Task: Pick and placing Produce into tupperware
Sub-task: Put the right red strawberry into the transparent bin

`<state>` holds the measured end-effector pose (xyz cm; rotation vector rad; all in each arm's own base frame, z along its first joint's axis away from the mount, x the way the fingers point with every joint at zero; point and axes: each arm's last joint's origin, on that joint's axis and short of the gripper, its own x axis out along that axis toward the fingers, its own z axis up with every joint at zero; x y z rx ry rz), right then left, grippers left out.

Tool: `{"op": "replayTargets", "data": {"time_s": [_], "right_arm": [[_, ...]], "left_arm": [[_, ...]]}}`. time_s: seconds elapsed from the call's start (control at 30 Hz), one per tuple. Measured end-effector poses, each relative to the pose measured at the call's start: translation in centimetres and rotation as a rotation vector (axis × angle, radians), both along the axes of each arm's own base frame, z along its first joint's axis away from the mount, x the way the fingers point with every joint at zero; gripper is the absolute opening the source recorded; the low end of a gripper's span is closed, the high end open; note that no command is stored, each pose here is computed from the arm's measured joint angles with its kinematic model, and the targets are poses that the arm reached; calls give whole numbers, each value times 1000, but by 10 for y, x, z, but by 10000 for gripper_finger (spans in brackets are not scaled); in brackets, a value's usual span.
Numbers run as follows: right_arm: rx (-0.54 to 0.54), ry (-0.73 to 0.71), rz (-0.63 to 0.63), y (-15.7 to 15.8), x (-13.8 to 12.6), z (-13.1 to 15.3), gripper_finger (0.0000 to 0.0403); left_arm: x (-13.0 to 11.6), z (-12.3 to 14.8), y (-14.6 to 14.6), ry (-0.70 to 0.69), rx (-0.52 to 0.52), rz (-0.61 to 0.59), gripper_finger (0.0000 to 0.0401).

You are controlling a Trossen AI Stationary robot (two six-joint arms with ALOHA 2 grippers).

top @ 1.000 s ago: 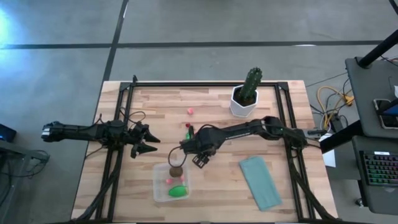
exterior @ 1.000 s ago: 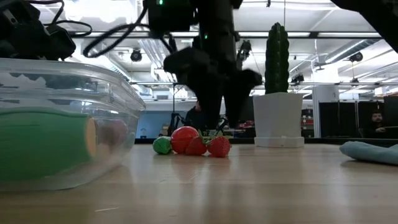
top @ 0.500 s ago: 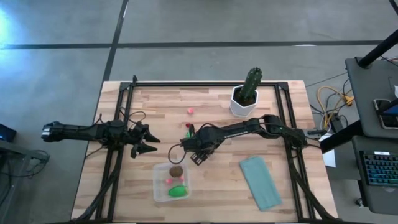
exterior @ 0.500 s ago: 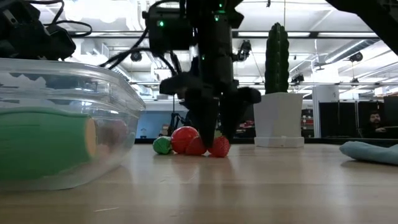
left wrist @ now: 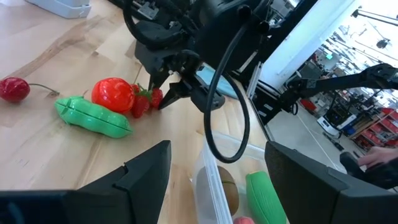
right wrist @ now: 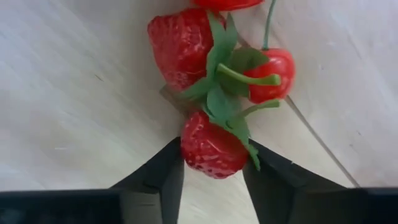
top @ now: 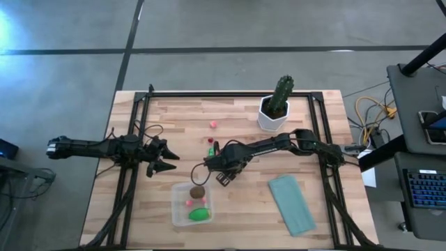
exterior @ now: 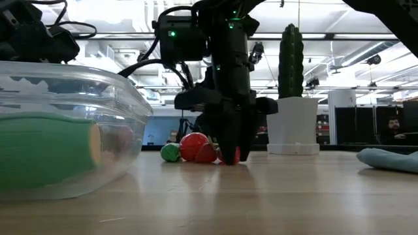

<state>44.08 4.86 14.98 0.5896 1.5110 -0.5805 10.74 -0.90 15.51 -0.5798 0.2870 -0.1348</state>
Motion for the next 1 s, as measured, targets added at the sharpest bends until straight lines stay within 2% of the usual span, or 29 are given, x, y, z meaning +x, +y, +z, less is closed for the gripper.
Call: {"op": "replayTargets", "data": {"time_s": [0.17,0.37,0.6,0.67,0.83,0.93,1.0], "right_arm": [[-7,-35,19,0,4,5,114],[-1,-71,44,0,8,16,132],[20,-236,108,17,13,71,121],[67,-305,154,26,16,90,117],[263,-532,291,50,27,134,122],[322,-622,280,58,35,144,123],[334,-622,257,58,39,139,123]], "left_arm": [[0,0,0,0,0,0,246],[0,0,0,0,0,0,246],[0,0,0,0,0,0,246],[0,0,0,2,0,0,246],[0,0,0,-1,0,0,246],[0,0,0,0,0,0,246],[0,0,0,0,0,0,246]]}}
